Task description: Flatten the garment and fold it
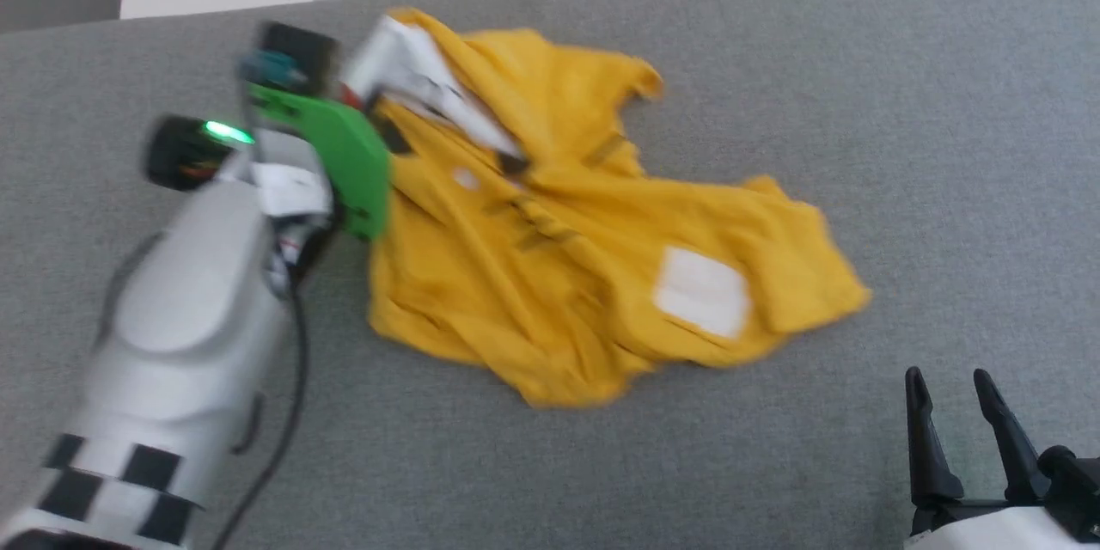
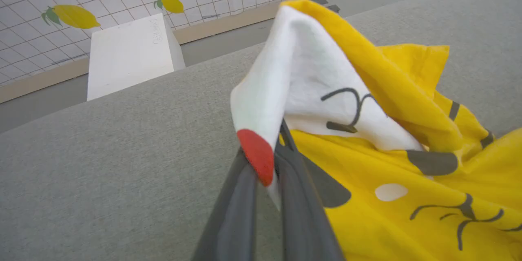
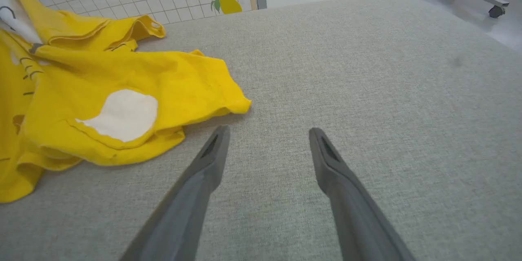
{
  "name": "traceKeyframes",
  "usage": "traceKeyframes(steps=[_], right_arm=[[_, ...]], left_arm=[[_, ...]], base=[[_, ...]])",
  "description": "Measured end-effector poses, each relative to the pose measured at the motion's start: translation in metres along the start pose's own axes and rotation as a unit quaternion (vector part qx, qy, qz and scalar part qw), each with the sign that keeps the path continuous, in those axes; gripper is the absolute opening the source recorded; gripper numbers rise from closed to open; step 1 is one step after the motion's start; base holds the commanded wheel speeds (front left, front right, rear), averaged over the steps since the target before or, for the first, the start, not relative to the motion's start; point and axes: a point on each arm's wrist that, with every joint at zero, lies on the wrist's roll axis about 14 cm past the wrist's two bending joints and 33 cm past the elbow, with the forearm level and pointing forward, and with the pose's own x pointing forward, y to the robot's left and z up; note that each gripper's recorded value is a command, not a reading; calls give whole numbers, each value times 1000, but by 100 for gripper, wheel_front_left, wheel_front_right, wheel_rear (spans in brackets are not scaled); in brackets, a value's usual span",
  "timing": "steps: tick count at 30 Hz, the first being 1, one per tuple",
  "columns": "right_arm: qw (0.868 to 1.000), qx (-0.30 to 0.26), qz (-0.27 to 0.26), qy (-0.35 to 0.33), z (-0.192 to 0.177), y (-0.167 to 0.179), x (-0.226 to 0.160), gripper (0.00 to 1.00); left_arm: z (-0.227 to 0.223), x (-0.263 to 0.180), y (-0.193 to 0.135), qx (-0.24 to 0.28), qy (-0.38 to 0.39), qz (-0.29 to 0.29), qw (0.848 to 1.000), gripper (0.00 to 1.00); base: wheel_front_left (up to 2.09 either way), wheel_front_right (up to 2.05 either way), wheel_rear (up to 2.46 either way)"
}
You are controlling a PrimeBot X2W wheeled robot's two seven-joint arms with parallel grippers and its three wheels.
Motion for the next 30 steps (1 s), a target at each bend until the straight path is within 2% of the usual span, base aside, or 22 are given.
traceKeyframes(steps=[3,5,7,8,14,19,26,30], right_arm=[[1000,-2,-9,6,-3,-5,-1,100],[1000,-4,-14,12,-6,-8,-2,100],[1000,-5,-17,17,-8,-9,-2,100],[1000,-6,-20,20,-10,-11,-2,100],[999,-13,-19,30,-15,-11,4,100],[999,-17,-7,34,-15,-5,10,100],[999,-17,18,20,-3,9,15,100],[999,-14,34,15,1,18,12,100]], left_arm=[[6,6,28,-4,-18,36,999,0],[-4,12,33,-9,-9,43,999,0],[-14,19,34,-20,-4,47,999,46],[-18,23,33,-26,-6,47,999,100],[-30,34,17,-73,-18,31,997,100],[-20,23,20,-76,-45,29,996,100],[28,-24,36,-60,-137,61,987,100],[18,-59,31,-80,-148,79,983,100]], base=[[0,0,0],[0,0,0],[0,0,0],[0,0,0],[0,0,0],[0,0,0],[0,0,0],[0,0,0]])
